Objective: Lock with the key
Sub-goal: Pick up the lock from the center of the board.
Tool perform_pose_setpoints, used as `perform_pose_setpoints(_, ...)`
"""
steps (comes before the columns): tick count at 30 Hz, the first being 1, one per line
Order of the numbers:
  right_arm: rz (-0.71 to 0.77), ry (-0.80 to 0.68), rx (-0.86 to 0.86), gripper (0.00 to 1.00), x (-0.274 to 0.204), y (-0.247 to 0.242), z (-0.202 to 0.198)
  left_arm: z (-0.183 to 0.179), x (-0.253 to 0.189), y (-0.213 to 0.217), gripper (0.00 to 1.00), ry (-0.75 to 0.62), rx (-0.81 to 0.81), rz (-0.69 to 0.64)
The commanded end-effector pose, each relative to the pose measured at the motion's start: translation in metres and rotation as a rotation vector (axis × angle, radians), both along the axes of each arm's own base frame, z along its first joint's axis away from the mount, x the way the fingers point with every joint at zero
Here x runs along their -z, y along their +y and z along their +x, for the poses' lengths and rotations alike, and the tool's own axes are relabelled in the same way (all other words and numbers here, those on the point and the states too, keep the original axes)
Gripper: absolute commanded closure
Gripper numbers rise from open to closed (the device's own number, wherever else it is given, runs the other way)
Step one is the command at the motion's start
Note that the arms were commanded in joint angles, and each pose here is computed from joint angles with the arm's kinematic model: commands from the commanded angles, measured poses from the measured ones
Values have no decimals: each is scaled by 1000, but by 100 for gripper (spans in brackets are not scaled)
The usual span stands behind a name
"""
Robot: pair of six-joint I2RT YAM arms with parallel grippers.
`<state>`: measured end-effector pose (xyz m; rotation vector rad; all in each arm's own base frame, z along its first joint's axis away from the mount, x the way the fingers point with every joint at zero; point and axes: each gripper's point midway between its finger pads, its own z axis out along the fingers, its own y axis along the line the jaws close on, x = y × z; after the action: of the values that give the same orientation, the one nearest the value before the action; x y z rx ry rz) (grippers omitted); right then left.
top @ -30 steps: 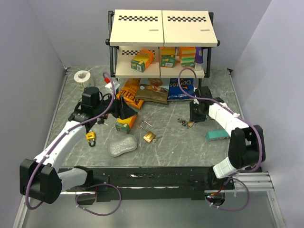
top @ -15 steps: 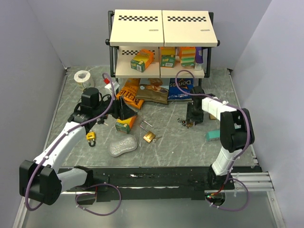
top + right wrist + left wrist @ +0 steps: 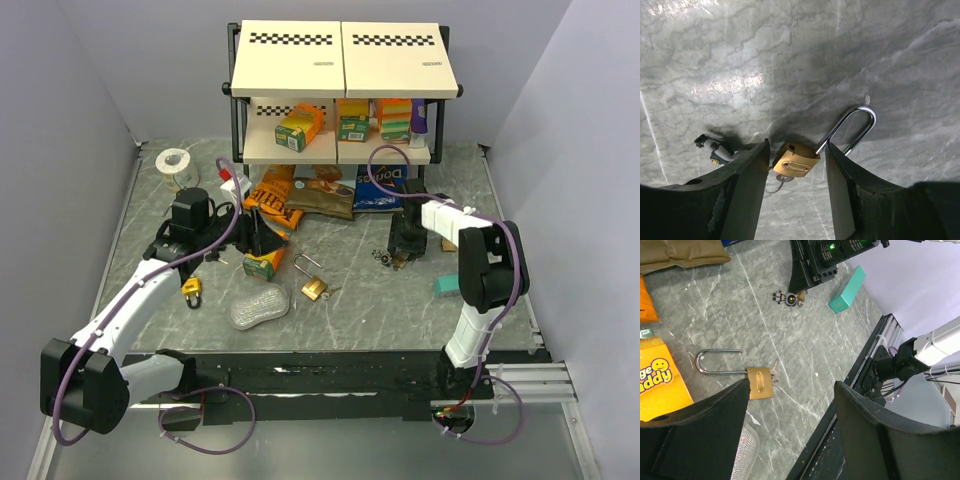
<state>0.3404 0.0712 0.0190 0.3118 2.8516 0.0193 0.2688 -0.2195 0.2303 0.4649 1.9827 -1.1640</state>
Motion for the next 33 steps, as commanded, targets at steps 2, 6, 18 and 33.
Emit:
perform_pose_setpoints(2,15,40,26,36,-1,3,-5,6,-15,0,27,-65,-3,-9)
perform_pose_setpoints(6,11,62,38,34,1,3,-12,9,-16,-1,27,-62,-9,-16)
perform_pose_setpoints(18,-38,123,24,43,9,-1,-16,16,-15,0,28,-57,-28,-8)
perform_pose_setpoints(33,60,81,-95,100,-10,10,-20,7,-30,1,23,-138,16,-5)
